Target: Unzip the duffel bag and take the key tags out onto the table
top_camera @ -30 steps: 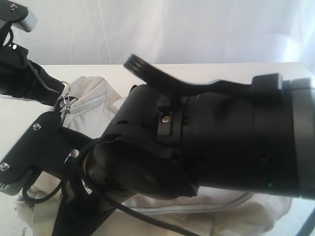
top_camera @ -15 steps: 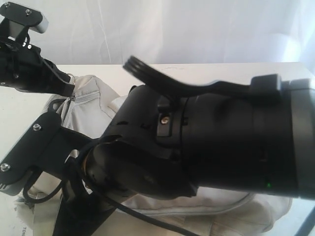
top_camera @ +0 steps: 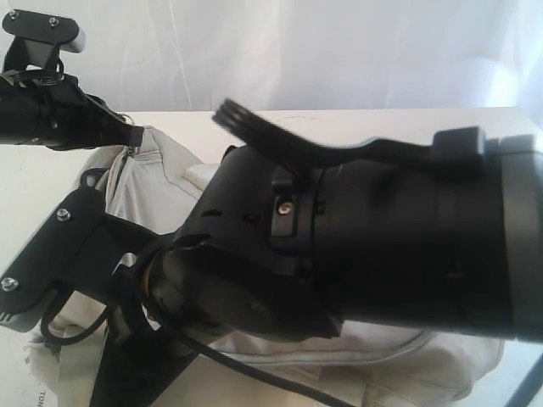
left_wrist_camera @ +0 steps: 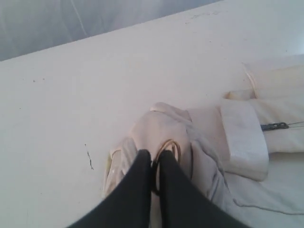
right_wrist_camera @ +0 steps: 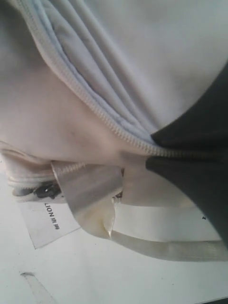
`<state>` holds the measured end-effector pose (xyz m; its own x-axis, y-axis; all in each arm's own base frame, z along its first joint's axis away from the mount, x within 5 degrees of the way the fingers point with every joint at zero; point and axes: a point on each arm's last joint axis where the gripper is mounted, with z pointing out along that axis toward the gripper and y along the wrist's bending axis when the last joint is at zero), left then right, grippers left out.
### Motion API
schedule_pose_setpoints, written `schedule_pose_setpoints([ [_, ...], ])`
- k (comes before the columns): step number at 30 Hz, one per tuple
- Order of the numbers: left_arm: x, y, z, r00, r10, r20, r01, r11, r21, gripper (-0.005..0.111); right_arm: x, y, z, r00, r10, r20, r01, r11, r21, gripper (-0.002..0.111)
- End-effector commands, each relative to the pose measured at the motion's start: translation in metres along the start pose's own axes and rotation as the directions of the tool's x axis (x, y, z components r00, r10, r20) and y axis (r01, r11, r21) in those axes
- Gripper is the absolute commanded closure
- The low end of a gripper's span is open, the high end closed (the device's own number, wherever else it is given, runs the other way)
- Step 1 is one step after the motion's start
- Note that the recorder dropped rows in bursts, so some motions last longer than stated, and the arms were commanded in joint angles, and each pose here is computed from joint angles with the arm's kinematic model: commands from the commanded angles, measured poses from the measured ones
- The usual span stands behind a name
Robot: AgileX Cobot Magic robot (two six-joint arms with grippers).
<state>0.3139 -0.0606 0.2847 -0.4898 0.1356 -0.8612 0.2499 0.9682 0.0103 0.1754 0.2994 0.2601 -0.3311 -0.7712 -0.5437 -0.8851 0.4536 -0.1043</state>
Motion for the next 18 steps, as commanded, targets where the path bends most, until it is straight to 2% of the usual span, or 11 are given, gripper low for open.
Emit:
schedule_pose_setpoints([
  [1,-0.025,0.017,-0.005,0.974,0.035,0.225,-0.006,0.991,-0.13,0.102,0.015,0.017,0.001,0.988,0.071,-0.133,-0.083,0.993,-0.085,0.108],
  [3,-0.022,0.015,-0.005,0.981,0.041,0.189,-0.019,0.993,-0.115,0.094,0.014,0.017,0.001,0.989,0.074,-0.126,-0.085,0.993,-0.085,0.108],
  [7,-0.015,0.012,-0.003,0.993,0.034,0.114,-0.025,0.997,-0.078,0.064,0.014,0.017,0.001,0.989,0.079,-0.123,-0.09,0.992,-0.084,0.108],
  [11,-0.011,0.008,-0.008,0.998,0.038,0.055,-0.036,0.999,-0.041,0.041,0.014,0.017,0.001,0.989,0.091,-0.12,-0.102,0.991,-0.082,0.108],
  [14,-0.014,0.005,-0.022,0.996,0.079,0.034,-0.078,0.997,-0.013,0.034,0.012,0.017,0.002,0.99,0.093,-0.104,-0.102,0.991,-0.082,0.108],
  [18,-0.027,-0.001,-0.049,0.99,0.14,0.014,-0.14,0.989,0.045,0.034,0.01,0.017,0.002,0.992,0.095,-0.082,-0.102,0.991,-0.083,0.108],
])
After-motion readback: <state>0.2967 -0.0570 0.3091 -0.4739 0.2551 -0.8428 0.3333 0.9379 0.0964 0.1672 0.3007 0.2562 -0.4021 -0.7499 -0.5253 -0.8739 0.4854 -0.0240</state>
